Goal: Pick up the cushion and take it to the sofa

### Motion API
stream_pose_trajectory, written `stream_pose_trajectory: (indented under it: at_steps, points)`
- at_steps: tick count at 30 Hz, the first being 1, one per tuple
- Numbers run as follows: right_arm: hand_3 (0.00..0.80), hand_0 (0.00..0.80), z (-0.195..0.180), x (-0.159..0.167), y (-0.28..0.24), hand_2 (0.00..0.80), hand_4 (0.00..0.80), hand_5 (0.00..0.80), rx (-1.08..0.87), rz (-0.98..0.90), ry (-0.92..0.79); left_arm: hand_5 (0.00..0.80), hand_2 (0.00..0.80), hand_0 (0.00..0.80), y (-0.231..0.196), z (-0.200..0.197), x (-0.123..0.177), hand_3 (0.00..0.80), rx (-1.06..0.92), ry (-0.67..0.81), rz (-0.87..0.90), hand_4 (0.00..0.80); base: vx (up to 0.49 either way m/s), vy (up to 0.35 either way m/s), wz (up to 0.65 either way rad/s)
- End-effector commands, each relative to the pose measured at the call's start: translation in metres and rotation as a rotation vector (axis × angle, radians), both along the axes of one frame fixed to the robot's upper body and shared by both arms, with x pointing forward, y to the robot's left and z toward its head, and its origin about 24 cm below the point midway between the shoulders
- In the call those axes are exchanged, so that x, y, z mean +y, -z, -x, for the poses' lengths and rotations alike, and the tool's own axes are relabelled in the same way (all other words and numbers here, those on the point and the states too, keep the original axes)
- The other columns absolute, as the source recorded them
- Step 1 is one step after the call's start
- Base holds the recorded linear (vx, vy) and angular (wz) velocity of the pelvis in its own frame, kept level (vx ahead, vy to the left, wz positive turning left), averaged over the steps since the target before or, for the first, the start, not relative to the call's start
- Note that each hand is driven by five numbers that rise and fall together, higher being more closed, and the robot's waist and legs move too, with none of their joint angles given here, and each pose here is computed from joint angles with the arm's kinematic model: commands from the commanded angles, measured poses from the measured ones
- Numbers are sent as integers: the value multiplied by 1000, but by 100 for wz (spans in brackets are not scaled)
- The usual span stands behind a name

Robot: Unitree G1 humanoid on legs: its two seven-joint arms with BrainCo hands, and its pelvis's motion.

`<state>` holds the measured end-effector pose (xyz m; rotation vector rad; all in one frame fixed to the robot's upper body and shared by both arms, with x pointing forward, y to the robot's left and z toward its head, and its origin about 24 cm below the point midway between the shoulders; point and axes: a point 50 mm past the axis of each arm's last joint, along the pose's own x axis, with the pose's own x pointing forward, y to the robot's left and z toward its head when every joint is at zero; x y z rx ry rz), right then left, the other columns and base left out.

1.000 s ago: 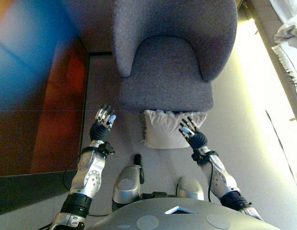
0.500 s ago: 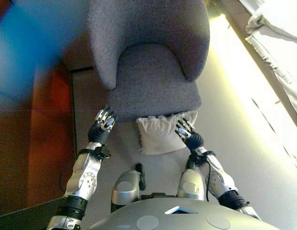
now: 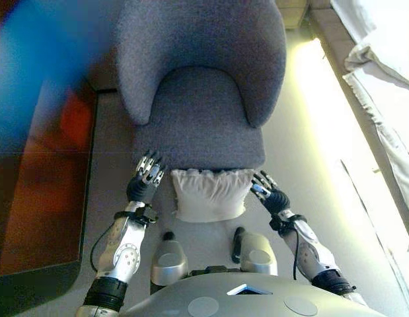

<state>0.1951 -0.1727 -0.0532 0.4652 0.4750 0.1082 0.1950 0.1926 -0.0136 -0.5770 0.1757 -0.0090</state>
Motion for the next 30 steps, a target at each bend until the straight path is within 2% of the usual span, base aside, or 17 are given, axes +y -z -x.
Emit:
stream_pose_trajectory:
  at_steps: [1, 9, 14, 18, 20, 22, 25, 28, 30]
  points:
    - [0, 0, -19, -4, -24, 0, 0, 0, -165, -6, 3, 0, 0, 0, -18, -2, 5, 0, -95, 9, -91, 0, 34, 80, 14]
    - [0, 0, -34, -3, -46, 0, 0, 0, -304, -51, 104, 0, 0, 0, -29, -21, 3, 0, -137, 27, -191, 0, 23, 112, 19]
    - [0, 0, -41, -1, -51, 0, 0, 0, -351, 78, 111, 0, 0, 0, -31, -32, 7, 0, -132, 10, -284, 0, 39, 67, -8]
    - [0, 0, -47, -7, -55, 0, 0, 0, -368, 89, 141, 0, 0, 0, -39, -43, 5, 0, -160, 37, -301, 0, -8, 41, 0]
    - [0, 0, -49, -3, -59, 0, 0, 0, -382, -52, 117, 0, 0, 0, -38, -47, -3, 0, -149, 110, -130, 0, 19, 30, 4]
    - [0, 0, -51, 8, -65, 0, 0, 0, -402, -278, 82, 0, 0, 0, -40, -48, -14, 0, -161, 184, 12, 0, 18, 8, 0]
    - [0, 0, -47, 34, -71, 0, 0, 0, -441, -739, 20, 0, 0, 0, -39, -41, -39, 0, -205, 323, 345, 0, 69, 22, -2]
    - [0, 0, -41, 46, -74, 0, 0, 0, -481, -949, -25, 0, 0, 0, -39, -30, -57, 0, -251, 393, 640, 0, 77, 19, -3]
    - [0, 0, -36, 50, -76, 0, 0, 0, -503, -1028, -40, 0, 0, 0, -38, -23, -64, 0, -277, 414, 760, 0, 66, 4, -4]
